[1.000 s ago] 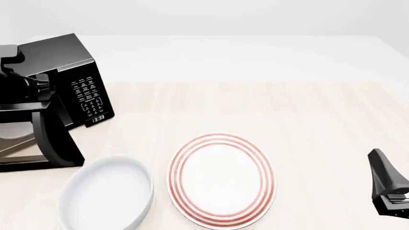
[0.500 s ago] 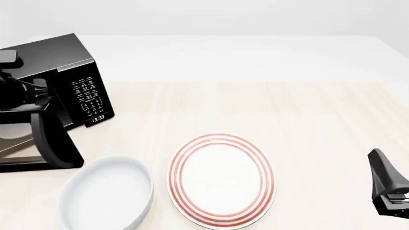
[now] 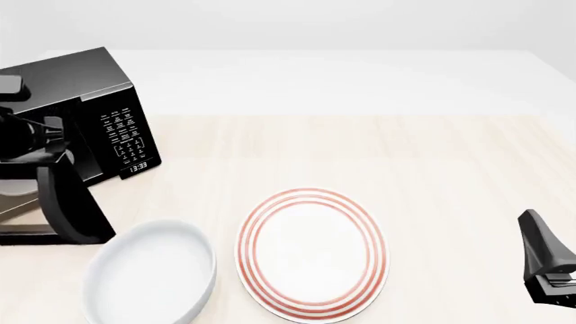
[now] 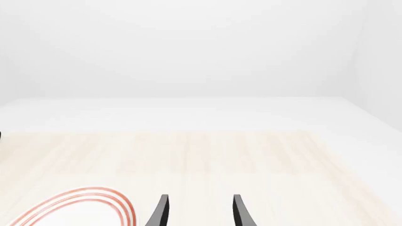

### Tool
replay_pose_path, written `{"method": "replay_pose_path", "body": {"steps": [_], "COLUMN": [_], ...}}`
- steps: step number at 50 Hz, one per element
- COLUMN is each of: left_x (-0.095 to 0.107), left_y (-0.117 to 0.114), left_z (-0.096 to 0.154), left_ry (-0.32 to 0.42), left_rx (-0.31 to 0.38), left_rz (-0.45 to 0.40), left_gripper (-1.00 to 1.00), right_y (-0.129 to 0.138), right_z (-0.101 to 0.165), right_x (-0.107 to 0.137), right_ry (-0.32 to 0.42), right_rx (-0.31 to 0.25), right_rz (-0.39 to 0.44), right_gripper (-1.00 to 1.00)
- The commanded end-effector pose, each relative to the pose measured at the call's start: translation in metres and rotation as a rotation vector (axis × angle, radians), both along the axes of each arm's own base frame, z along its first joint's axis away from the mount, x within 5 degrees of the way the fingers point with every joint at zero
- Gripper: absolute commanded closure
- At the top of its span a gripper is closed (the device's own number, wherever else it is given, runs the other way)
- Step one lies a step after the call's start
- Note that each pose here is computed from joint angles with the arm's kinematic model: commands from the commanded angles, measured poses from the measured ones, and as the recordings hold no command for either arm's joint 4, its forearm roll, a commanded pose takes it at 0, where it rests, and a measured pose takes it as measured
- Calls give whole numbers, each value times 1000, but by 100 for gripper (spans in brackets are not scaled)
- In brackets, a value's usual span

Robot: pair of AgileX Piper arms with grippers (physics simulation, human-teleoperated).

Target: Open the microwave.

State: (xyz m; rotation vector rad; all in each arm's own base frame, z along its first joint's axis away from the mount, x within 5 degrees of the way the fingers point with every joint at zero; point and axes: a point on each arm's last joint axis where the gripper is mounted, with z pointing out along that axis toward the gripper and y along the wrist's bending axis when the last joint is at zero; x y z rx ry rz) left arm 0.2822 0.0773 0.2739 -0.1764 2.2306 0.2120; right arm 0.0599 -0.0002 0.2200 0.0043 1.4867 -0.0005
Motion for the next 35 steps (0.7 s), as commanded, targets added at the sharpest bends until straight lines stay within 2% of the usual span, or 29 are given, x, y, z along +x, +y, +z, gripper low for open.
{"method": "replay_pose_path", "body": {"steps": [1, 11, 35], "left_x": [-8, -20, -38], "left_y": [1, -2, -9], "left_z": [-12, -7, -10], "left_ry": [30, 25, 30], "left_rx": [-46, -43, -59], "left_rz": [33, 36, 37], "left_gripper": [-100, -100, -100], "right_y": [0, 0, 0], "right_z": [0, 0, 0], "right_x": [0, 0, 0], "right_ry": [0, 0, 0], "right_rx": [0, 0, 0], "right_rz": [0, 0, 0], "right_gripper": [-100, -100, -100]}}
